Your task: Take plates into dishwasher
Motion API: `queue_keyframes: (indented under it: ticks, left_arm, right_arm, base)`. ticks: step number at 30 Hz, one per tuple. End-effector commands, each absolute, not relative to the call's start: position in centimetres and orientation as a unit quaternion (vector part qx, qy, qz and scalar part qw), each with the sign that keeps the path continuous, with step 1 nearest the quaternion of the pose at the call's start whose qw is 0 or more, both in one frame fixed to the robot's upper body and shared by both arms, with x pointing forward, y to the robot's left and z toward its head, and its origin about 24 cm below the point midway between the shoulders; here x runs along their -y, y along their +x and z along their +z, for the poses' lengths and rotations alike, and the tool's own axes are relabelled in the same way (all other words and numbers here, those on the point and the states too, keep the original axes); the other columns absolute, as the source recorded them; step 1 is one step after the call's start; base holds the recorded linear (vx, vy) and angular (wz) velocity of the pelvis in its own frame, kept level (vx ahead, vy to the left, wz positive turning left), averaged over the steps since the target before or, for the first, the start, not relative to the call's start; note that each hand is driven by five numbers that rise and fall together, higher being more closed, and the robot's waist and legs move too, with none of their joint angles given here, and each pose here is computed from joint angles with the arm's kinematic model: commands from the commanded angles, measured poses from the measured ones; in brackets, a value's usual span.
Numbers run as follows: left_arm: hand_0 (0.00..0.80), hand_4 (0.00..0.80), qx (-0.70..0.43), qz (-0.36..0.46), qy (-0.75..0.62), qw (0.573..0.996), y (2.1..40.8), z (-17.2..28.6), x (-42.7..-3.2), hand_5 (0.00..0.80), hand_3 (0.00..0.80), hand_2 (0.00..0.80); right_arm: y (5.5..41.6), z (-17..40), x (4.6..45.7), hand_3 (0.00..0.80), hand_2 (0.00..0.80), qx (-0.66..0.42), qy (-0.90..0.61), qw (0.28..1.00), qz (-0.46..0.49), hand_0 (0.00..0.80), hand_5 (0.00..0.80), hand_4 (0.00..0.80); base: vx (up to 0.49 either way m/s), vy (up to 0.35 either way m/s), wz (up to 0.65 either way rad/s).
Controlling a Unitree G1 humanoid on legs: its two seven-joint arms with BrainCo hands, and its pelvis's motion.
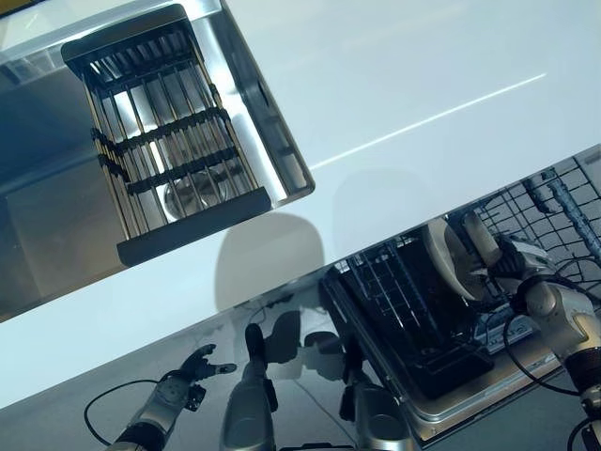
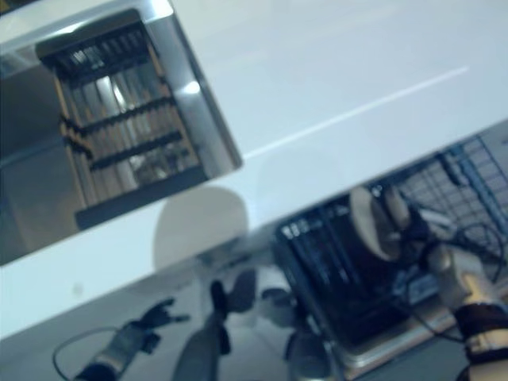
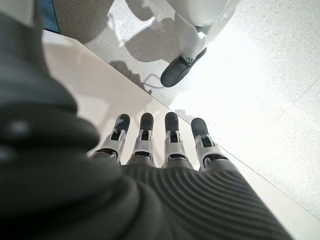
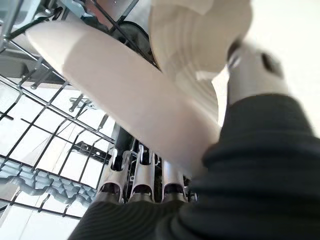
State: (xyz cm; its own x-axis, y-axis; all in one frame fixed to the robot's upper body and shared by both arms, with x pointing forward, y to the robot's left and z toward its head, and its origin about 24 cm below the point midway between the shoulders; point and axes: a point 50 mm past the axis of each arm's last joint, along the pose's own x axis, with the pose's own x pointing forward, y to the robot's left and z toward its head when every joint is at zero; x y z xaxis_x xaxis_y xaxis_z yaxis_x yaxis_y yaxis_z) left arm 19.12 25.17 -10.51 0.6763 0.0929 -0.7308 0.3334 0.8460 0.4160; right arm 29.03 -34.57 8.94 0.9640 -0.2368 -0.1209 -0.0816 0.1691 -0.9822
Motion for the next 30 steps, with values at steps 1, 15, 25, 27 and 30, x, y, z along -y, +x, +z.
queue_keyframes:
  ticks: [1, 15, 25, 27, 30]
  left_arm:
    - [0.0, 0.0, -0.385, -0.057, 0.276, 0.879, 20.1, -9.8, -25.9, 0.0, 0.0, 0.0]
    - [0.0, 0.0, -0.395, -0.058, 0.276, 0.874, 19.4, -10.3, -25.9, 0.0, 0.0, 0.0]
    - [0.0, 0.0, -0.405, -0.054, 0.265, 0.874, 18.1, -11.0, -25.7, 0.0, 0.0, 0.0]
    - [0.0, 0.0, -0.409, -0.051, 0.261, 0.873, 17.8, -11.2, -25.7, 0.0, 0.0, 0.0]
    - [0.0, 0.0, -0.416, -0.046, 0.258, 0.871, 17.3, -11.5, -25.7, 0.0, 0.0, 0.0]
  right_arm:
    - [29.7, 10.8, 34.6, 0.0, 0.0, -0.096, -0.646, 0.754, -0.065, 0.0, 0.0, 0.0]
    - [29.1, 10.8, 34.6, 0.0, 0.0, -0.072, -0.608, 0.784, -0.098, 0.0, 0.0, 0.0]
    - [27.8, 13.0, 34.7, 0.0, 0.0, 0.002, -0.524, 0.83, -0.189, 0.0, 0.0, 0.0]
    - [27.1, 13.3, 34.7, 0.0, 0.0, 0.015, -0.507, 0.837, -0.205, 0.0, 0.0, 0.0]
    - [26.1, 13.7, 34.8, 0.0, 0.0, 0.035, -0.49, 0.843, -0.219, 0.0, 0.0, 0.0]
  base:
    - [0.0, 0.0, 0.0]
    - [0.0, 0.0, 0.0]
    - [0.008, 0.034, 0.0]
    - [0.012, 0.062, -0.04]
    - [0.012, 0.058, -0.04]
